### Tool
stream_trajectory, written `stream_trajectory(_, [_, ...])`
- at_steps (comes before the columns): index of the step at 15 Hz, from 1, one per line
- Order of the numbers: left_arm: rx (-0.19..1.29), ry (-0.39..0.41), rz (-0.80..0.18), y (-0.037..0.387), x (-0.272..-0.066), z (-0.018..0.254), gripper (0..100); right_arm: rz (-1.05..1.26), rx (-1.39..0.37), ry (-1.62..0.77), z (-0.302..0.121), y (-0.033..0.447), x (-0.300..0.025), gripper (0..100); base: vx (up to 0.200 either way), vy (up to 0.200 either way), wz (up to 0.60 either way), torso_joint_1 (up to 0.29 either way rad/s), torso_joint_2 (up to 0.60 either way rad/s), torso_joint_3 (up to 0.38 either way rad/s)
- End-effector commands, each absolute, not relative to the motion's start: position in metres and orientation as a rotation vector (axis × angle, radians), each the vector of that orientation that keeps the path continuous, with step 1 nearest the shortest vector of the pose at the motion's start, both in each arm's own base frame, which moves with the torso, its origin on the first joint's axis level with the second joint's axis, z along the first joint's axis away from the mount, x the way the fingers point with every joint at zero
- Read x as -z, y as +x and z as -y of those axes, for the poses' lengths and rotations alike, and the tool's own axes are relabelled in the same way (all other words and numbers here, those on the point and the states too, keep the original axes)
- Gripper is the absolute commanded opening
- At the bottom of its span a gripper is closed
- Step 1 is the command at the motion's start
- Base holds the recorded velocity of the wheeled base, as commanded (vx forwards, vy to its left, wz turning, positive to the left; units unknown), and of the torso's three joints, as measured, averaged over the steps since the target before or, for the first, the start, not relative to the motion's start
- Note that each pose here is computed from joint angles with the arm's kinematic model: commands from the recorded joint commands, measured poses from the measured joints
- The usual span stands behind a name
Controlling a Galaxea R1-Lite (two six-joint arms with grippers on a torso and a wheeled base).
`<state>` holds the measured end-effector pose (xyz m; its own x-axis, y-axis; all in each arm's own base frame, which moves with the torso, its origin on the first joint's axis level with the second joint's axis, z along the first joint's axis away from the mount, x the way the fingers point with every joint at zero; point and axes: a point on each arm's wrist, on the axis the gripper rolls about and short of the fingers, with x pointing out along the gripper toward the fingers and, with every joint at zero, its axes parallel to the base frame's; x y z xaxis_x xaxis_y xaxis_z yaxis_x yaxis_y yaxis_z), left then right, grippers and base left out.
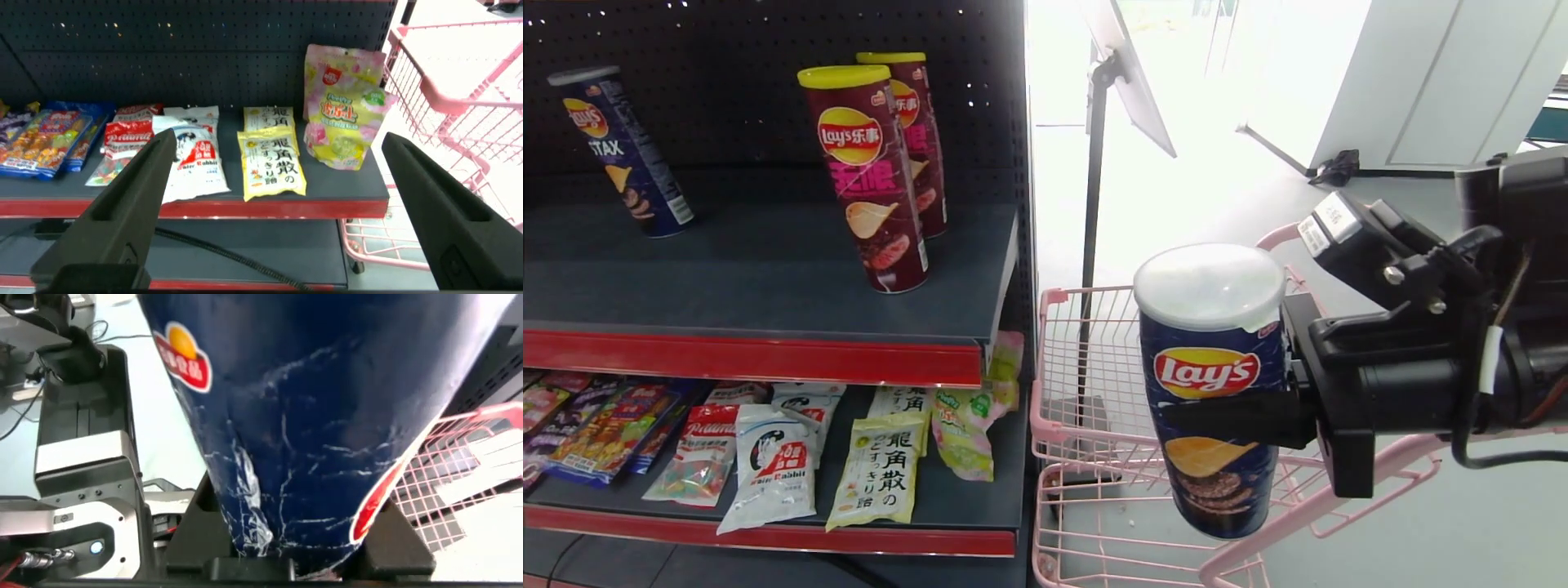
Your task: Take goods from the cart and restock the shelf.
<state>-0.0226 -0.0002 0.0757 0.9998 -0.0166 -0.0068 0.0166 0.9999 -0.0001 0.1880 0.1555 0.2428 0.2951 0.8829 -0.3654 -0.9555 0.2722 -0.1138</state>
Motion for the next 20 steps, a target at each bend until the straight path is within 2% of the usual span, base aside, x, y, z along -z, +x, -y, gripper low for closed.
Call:
stream_trajectory(1, [0.017,0.0,-0.009,-0.022,-0.076,0.0,100,-0.248,-1.253,-0.339,-0.155,0.188,-0.243,0,0.0,0.0,0.0,0.207,-0.53,-0.32])
stream_trajectory(13, [0.017,0.0,-0.009,-0.022,-0.076,0.0,100,-0.197,-1.239,-0.341,-0.139,0.168,-0.251,0,0.0,0.0,0.0,0.219,-0.51,-0.289])
stream_trajectory(20, [0.017,0.0,-0.009,-0.022,-0.076,0.0,100,-0.181,-1.188,-0.341,-0.124,0.168,-0.248,0,0.0,0.0,0.0,0.029,-0.06,-0.036])
